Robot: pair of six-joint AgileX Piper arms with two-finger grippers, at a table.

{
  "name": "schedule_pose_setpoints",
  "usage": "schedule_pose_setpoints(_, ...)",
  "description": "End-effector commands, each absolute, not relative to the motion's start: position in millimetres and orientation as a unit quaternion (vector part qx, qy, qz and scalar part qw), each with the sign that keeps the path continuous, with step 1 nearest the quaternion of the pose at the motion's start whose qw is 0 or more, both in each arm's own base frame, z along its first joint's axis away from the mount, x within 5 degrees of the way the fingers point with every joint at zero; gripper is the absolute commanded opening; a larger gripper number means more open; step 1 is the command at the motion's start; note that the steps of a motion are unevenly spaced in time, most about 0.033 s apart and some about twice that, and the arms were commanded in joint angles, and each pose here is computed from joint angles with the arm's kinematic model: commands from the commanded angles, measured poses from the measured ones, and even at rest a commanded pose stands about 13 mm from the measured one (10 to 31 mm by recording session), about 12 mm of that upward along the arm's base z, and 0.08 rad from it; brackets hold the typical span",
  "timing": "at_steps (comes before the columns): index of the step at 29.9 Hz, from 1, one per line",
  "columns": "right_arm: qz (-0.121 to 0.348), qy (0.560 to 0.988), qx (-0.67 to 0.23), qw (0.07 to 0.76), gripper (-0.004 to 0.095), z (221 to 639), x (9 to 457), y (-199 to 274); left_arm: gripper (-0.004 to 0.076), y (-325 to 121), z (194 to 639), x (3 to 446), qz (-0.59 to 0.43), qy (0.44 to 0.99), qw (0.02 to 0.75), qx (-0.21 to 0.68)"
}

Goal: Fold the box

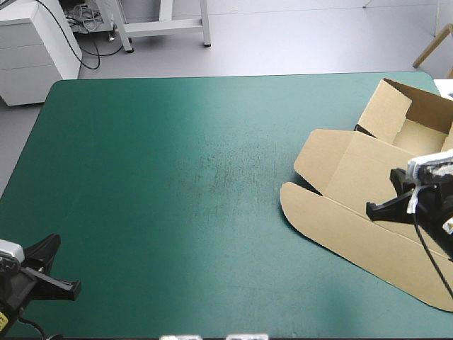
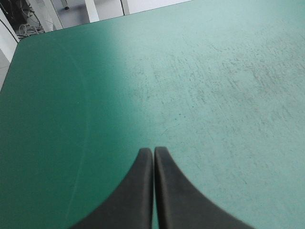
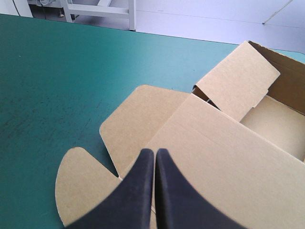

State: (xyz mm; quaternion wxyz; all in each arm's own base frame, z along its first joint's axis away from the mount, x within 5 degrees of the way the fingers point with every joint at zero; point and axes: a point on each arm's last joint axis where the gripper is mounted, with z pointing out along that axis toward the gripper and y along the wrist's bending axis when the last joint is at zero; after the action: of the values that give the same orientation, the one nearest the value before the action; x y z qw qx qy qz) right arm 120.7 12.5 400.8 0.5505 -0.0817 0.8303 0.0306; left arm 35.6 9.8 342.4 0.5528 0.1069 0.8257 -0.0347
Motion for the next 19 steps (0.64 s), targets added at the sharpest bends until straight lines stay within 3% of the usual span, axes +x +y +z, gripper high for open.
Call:
schedule_pose_setpoints(1,0.015,0.793,-0.079,0.604,-0.0004,393.3,105.4,10.7,-0.0010,10.2,337.2,31.6,-0.055,0.790,0.601,0.108)
schedule_pose_setpoints(7,0.012,0.774,-0.068,0.629,-0.0004,359.8,80.8,9.5,-0.0010,16.3,315.7,19.5,-0.064,0.772,0.623,0.105)
schedule_pose_setpoints(19,0.036,0.720,-0.036,0.692,-0.0004,336.6,28.8,9.8,-0.0010,21.3,288.8,11.7,-0.066,0.772,0.624,0.098)
